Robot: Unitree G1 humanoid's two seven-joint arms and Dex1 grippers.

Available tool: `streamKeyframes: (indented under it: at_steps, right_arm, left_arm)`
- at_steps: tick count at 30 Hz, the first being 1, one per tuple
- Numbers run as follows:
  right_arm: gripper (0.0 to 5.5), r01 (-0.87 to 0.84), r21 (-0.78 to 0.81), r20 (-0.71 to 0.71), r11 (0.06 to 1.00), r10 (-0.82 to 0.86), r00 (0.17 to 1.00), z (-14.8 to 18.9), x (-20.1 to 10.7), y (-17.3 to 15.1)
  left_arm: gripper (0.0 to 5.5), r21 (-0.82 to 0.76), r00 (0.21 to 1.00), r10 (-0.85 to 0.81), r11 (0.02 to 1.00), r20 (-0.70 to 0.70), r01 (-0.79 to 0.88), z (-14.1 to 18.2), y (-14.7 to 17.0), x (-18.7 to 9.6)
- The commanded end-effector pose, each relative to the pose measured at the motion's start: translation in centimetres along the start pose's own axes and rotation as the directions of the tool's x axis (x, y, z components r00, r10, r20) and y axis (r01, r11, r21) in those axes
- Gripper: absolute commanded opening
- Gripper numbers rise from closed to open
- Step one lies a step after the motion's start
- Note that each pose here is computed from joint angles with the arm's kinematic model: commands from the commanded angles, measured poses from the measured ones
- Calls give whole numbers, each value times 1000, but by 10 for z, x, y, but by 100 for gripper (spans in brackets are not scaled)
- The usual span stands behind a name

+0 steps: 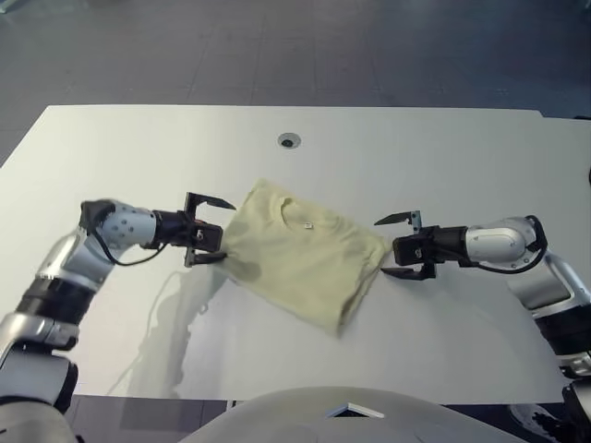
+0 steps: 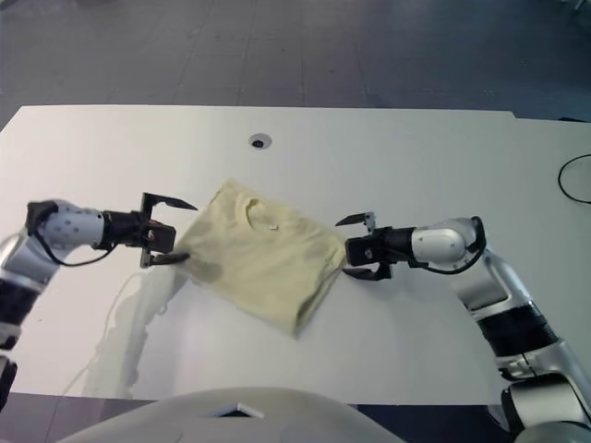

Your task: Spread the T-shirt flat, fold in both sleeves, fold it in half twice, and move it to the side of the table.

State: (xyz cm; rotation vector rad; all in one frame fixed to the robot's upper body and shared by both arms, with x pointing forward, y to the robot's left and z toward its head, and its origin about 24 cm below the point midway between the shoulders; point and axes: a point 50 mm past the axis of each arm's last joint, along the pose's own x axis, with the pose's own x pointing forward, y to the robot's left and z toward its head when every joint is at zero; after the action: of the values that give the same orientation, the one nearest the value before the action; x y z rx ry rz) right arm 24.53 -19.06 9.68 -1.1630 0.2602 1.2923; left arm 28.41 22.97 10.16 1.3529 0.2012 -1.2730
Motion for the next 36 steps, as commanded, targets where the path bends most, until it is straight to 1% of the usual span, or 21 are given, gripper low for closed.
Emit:
streamKeyframes:
  at_steps: [1,3,5,8,11,14,17,19,22,24,25,29,32,36]
  right_arm:
    - [538,-43,-3,63,999,43,997,21,15,8]
    - [538,-33,14,98,999,32,995,30,21,9]
    - [538,-27,64,139,998,18,990,38,20,8]
    - [538,-6,123,154,992,-13,988,44,0,-5]
    - [538,-11,154,185,988,-18,983,53,-20,-22]
    - [538,50,154,176,987,-78,981,53,-29,-41]
    - [538,140,129,109,982,-154,982,39,-20,-55]
    - [538,142,141,102,980,-157,982,34,-10,-53]
    - [538,80,196,112,977,-104,988,23,7,-37]
    - [538,40,210,92,977,-60,994,13,12,-26]
    - [538,41,191,65,981,-54,996,7,14,-24]
    - [538,76,159,-9,984,-76,997,-9,16,-26]
    - [538,42,137,-13,990,-41,999,-11,20,-20]
    - [538,-36,101,0,994,36,999,-8,25,-4]
  left_arm:
    - [540,188,1000,1,982,-9,1,-9,27,17]
    - [540,278,999,23,960,28,-30,-3,42,25]
    - [540,350,998,39,935,43,-52,1,53,32]
    - [540,437,996,85,895,25,-87,2,64,43]
    - [540,472,990,138,875,-23,-111,-7,63,47]
    - [540,476,977,213,862,-24,-176,-12,65,43]
    - [540,414,939,339,847,59,-332,-8,77,31]
    - [540,389,912,393,826,121,-408,-3,84,23]
    - [540,355,878,438,803,194,-479,5,92,13]
    - [540,340,887,417,820,197,-461,3,87,10]
    - [540,330,899,397,836,186,-438,-1,79,8]
    - [540,277,936,326,895,130,-350,-17,49,6]
    - [540,234,953,294,924,75,-304,-26,29,6]
    - [540,192,956,291,937,26,-291,-32,18,13]
